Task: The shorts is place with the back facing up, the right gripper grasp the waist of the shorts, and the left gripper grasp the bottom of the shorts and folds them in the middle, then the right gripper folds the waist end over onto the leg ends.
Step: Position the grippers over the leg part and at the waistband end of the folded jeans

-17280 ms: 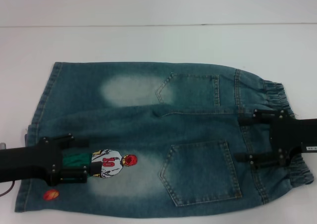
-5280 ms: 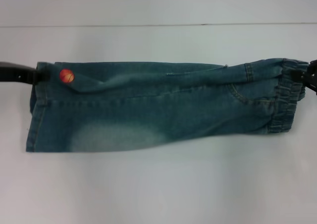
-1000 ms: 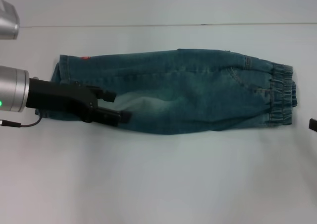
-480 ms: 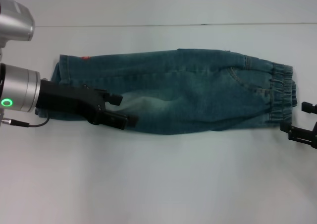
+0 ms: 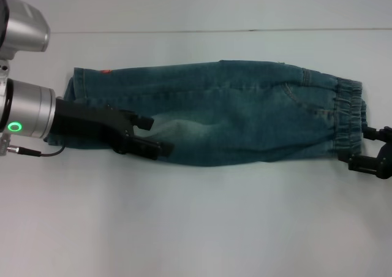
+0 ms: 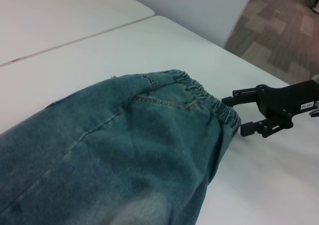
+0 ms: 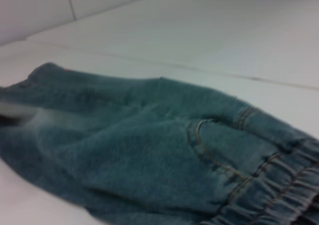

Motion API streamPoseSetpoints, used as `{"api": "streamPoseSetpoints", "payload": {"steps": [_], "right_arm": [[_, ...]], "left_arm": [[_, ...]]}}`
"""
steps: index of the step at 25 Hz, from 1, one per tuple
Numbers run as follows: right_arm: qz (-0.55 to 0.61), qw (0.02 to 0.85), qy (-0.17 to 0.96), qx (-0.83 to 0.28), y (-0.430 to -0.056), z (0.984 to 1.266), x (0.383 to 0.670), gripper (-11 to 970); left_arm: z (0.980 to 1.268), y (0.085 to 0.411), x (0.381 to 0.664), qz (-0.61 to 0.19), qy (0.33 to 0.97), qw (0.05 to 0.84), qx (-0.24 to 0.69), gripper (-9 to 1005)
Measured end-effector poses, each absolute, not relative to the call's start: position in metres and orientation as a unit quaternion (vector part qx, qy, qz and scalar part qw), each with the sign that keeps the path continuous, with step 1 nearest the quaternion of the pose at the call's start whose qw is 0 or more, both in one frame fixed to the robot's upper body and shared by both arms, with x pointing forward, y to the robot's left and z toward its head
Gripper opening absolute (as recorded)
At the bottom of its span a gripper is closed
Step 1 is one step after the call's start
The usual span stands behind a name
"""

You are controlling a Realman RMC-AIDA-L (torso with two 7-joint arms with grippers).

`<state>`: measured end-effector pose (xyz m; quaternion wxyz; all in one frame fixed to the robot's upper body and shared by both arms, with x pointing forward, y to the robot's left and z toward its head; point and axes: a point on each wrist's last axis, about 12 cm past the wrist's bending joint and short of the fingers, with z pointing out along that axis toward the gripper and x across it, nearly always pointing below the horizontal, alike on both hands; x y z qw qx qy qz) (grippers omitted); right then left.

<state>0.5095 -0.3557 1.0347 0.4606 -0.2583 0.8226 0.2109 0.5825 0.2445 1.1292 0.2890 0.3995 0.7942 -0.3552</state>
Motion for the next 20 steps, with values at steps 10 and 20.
{"api": "streamPoseSetpoints", "payload": {"steps": [10, 20], "right_arm": [[0.215, 0.427, 0.827, -0.296, -0.344, 1.035, 0.52, 904], [0.206, 0.442, 0.812, -0.32, -0.343, 1.041, 0.52, 895]], "left_arm": [[1.13, 0.241, 0.586, -0.35, 0.793, 0.293, 0.402, 902], [1.126, 0.238, 0.583, -0.351, 0.792, 0.297, 0.402, 902]]}}
